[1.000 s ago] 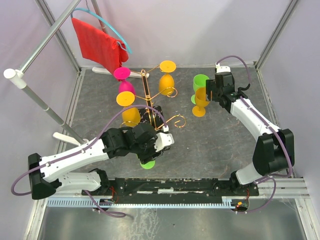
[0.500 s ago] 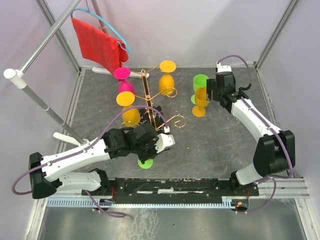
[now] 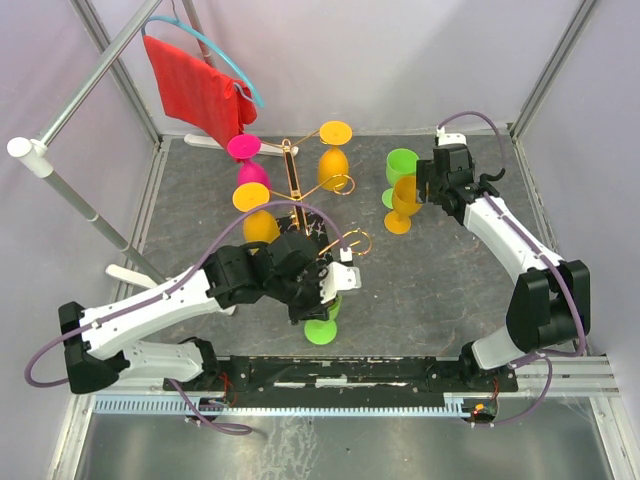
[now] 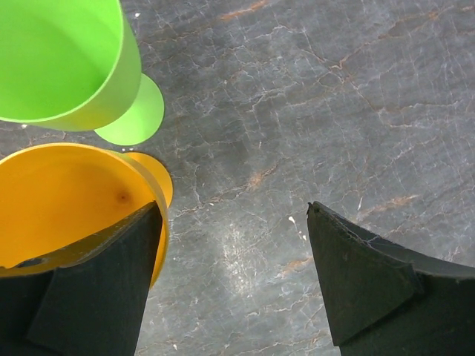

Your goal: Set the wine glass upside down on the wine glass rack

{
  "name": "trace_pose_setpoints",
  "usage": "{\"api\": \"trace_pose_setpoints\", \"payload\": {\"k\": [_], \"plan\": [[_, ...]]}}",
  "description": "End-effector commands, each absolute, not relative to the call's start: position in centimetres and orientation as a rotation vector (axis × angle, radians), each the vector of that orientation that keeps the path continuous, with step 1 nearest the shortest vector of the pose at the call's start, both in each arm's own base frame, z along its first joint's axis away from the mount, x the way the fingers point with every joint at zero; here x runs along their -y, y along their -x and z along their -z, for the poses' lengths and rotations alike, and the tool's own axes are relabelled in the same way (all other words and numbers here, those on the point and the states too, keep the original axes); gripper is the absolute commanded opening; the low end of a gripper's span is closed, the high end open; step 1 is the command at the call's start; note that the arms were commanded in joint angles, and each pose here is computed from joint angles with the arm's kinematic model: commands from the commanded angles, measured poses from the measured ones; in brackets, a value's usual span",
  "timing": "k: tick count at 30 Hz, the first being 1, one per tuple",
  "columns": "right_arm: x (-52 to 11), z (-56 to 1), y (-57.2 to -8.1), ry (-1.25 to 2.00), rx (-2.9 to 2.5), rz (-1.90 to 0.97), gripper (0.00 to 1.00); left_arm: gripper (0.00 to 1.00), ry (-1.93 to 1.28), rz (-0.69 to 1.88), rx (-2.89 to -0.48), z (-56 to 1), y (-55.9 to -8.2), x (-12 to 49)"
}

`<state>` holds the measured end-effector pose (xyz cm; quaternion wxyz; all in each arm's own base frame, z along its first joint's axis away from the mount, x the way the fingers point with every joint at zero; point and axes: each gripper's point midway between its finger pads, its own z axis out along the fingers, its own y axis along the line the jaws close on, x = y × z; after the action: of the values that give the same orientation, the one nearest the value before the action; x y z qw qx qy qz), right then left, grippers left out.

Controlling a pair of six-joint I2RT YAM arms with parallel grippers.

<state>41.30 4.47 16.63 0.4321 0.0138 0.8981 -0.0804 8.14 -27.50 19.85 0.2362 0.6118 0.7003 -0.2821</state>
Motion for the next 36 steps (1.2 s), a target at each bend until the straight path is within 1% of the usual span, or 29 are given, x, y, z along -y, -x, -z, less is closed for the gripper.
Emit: {"api": "trace_pose_setpoints", "payload": {"k": [1,6,12,18,21,24,30,34,36], "plan": [[-3.9,-18.8,-42.3,-0.139,-2.191,0.172,0.86,0.03,-1.758,0.989,-1.563,-25.8,-7.2,32.1],[-4.1,-20.3,-42.5,-0.142,-2.165,0.146,0.87,0.03,-1.843,1.076,-1.404,-28.3,-6.6,34.3],[-5.6,-22.5,-42.3,-0.086,-2.105,0.025,0.87,0.03,-1.887,1.098,-1.332,-29.1,-6.5,35.2],[-7.1,-24.4,-42.0,-0.034,-2.022,-0.087,0.87,0.03,-1.84,1.1,-1.229,-31.3,-6.8,36.2],[-7.0,-25.5,-41.7,-0.042,-1.98,-0.091,0.87,0.03,-1.77,1.08,-1.137,-33.7,-7.6,37.3],[-5.6,-27.3,-41.0,-0.09,-1.939,-0.032,0.87,0.03,-1.685,1.052,-1.028,-36.6,-8.4,38.4],[-0.4,-31.3,-38.5,-0.268,-1.876,0.225,0.88,0.03,-1.506,0.998,-0.828,-42.3,-10.1,40.6],[2.0,-33.4,-36.5,-0.373,-1.808,0.329,0.88,0.03,-1.396,0.857,-0.813,-43.9,-13.3,41.7],[3.1,-34.4,-35.5,-0.41,-1.781,0.376,0.88,0.03,-1.333,0.78,-0.833,-44.5,-15.7,42.2]]}}
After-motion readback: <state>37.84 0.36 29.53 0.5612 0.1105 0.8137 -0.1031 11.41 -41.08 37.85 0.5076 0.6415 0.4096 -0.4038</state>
